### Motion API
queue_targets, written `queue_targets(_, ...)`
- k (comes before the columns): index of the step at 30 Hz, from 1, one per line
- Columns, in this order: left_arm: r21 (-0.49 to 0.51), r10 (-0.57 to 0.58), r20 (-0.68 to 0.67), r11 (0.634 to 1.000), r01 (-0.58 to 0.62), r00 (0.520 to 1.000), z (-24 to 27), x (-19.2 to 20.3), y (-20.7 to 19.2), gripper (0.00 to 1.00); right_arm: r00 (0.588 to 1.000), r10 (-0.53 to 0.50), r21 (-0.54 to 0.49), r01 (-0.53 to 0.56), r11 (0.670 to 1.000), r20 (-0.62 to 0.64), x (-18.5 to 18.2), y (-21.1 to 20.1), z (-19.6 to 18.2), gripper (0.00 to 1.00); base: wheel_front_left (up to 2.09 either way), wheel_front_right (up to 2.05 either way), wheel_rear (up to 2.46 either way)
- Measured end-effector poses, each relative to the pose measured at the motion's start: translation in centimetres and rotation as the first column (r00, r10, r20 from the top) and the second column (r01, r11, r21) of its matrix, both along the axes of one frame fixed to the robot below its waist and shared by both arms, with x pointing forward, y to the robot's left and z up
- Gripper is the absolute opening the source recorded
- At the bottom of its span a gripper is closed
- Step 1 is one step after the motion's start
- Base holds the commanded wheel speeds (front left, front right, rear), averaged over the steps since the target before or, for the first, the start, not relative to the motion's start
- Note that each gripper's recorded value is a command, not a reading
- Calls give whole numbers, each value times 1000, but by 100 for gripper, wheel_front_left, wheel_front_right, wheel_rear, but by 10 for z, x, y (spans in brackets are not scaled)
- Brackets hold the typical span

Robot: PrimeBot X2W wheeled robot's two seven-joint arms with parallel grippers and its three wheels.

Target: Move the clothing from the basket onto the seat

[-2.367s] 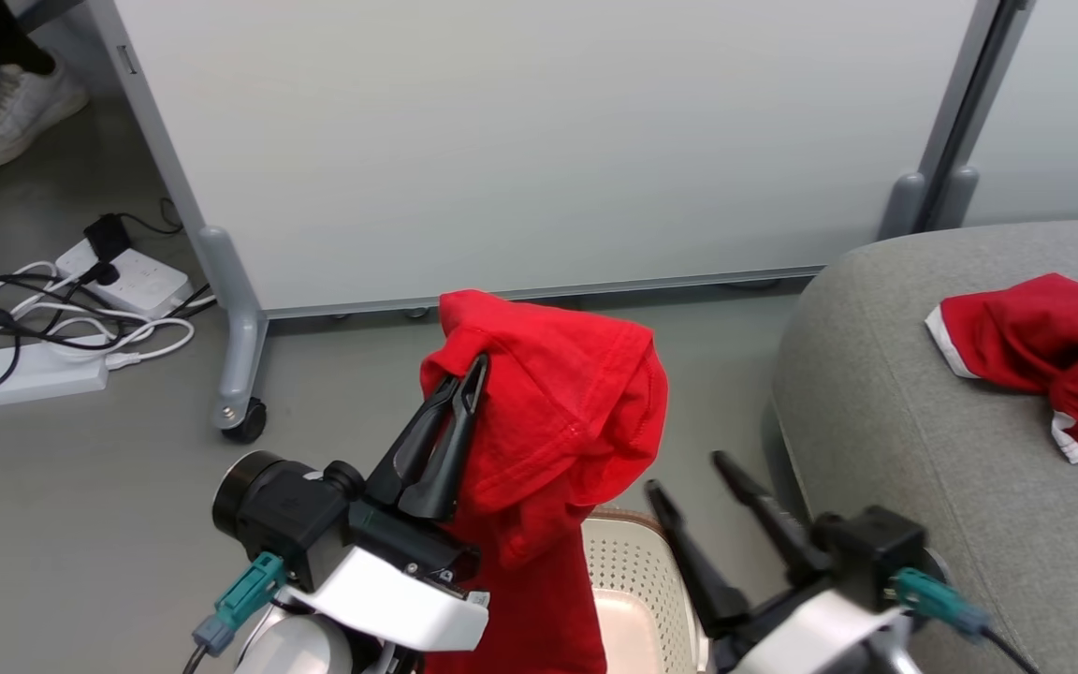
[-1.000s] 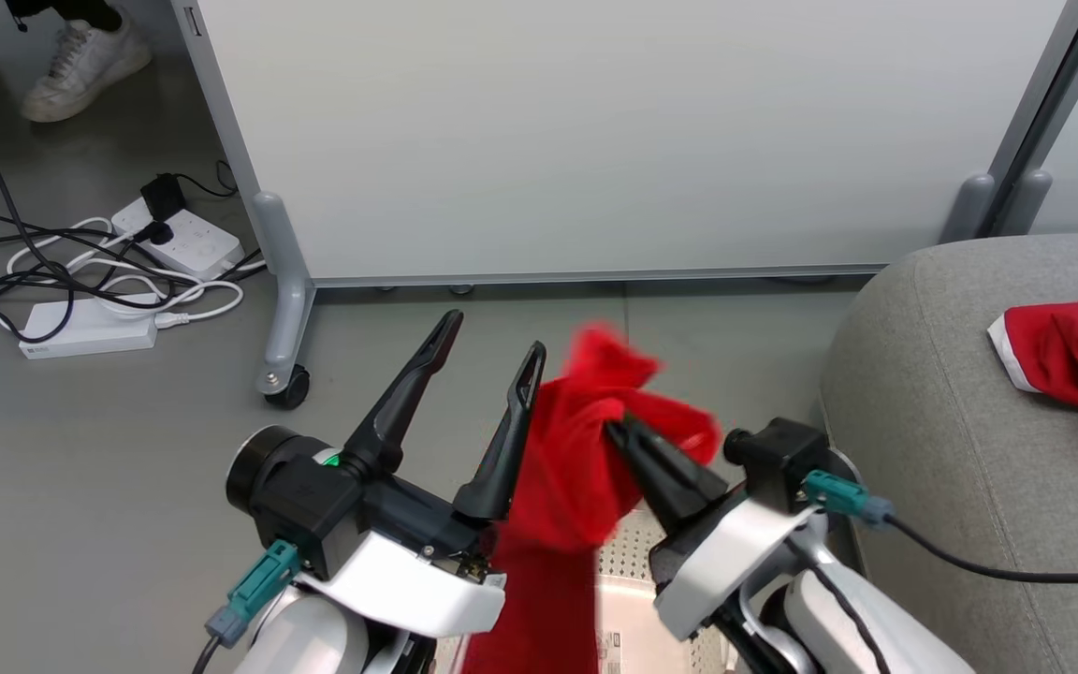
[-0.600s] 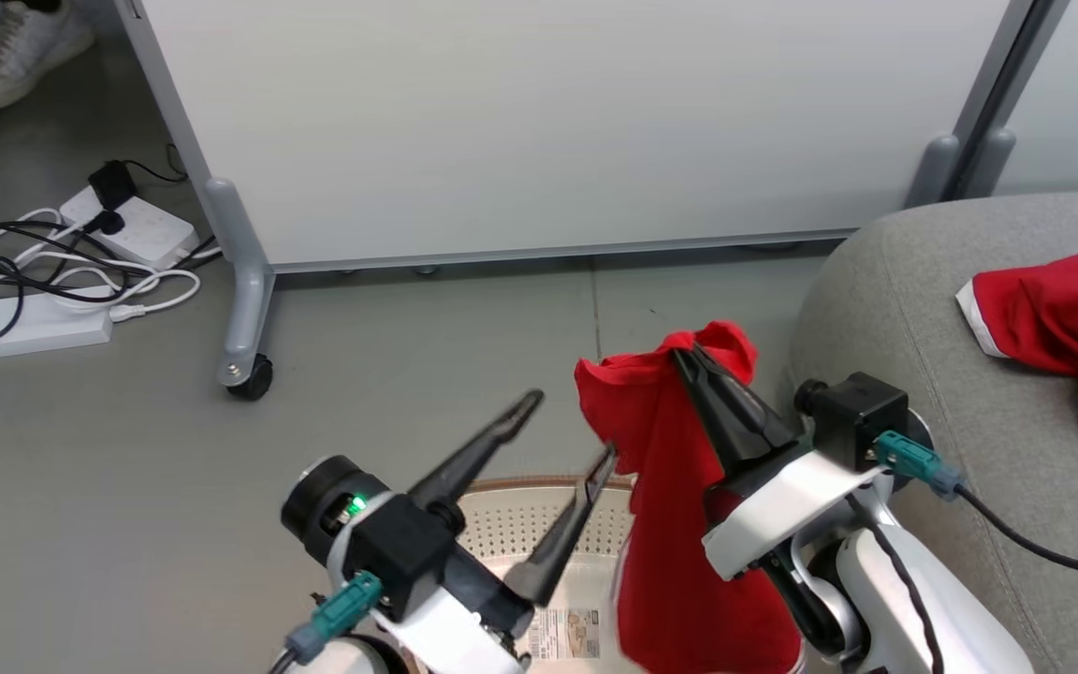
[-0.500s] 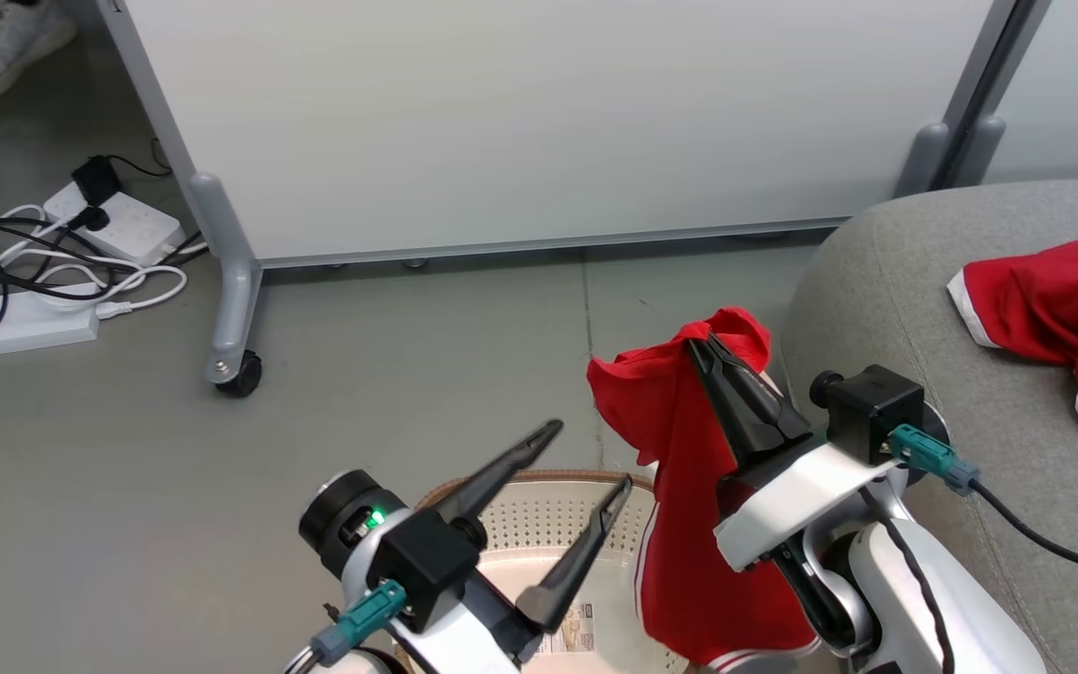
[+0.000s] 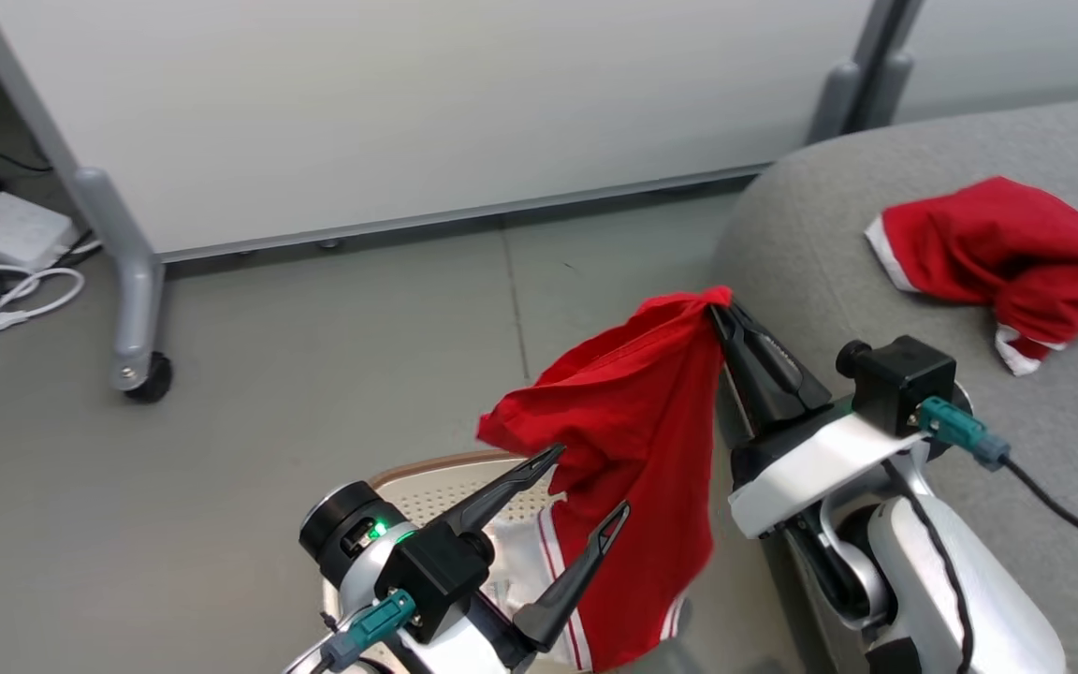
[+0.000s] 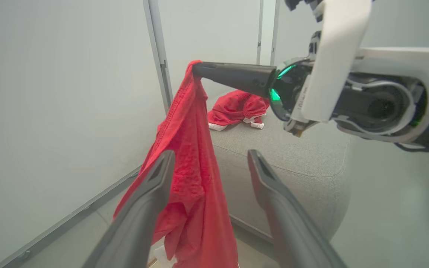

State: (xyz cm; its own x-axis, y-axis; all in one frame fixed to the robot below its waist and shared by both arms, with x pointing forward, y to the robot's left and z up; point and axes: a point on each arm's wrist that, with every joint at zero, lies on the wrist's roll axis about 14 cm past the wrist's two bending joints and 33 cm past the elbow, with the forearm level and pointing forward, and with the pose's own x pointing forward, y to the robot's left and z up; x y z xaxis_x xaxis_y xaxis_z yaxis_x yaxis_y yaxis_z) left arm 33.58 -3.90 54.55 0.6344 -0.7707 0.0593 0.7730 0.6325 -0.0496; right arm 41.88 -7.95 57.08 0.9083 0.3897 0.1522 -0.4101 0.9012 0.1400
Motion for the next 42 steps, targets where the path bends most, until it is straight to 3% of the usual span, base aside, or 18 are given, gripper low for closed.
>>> queue_targets(11,7,-202,-28,979,203,979,-14,3,-53,100,968,-251,5,251,968,18,2,-91,4,0,0,0,0)
queue_targets(20,-11,-362,-54,932,362,931,-24,0,-96,100,872,-490,-9,490,872,-15,-21,-177,-7,0,0,0,0)
queue_targets(29,-31,-436,-94,900,435,895,-38,1,-116,100,786,-617,-20,617,787,-45,-35,-224,-20,0,0,0,0)
queue_targets(35,-72,-414,-89,910,408,906,-34,17,-116,100,730,-680,36,679,733,70,-15,-263,23,0,0,0,0)
queue_targets(42,-104,-369,-41,926,363,928,-28,46,-110,100,602,-714,60,748,661,359,17,-315,130,0,0,0,0)
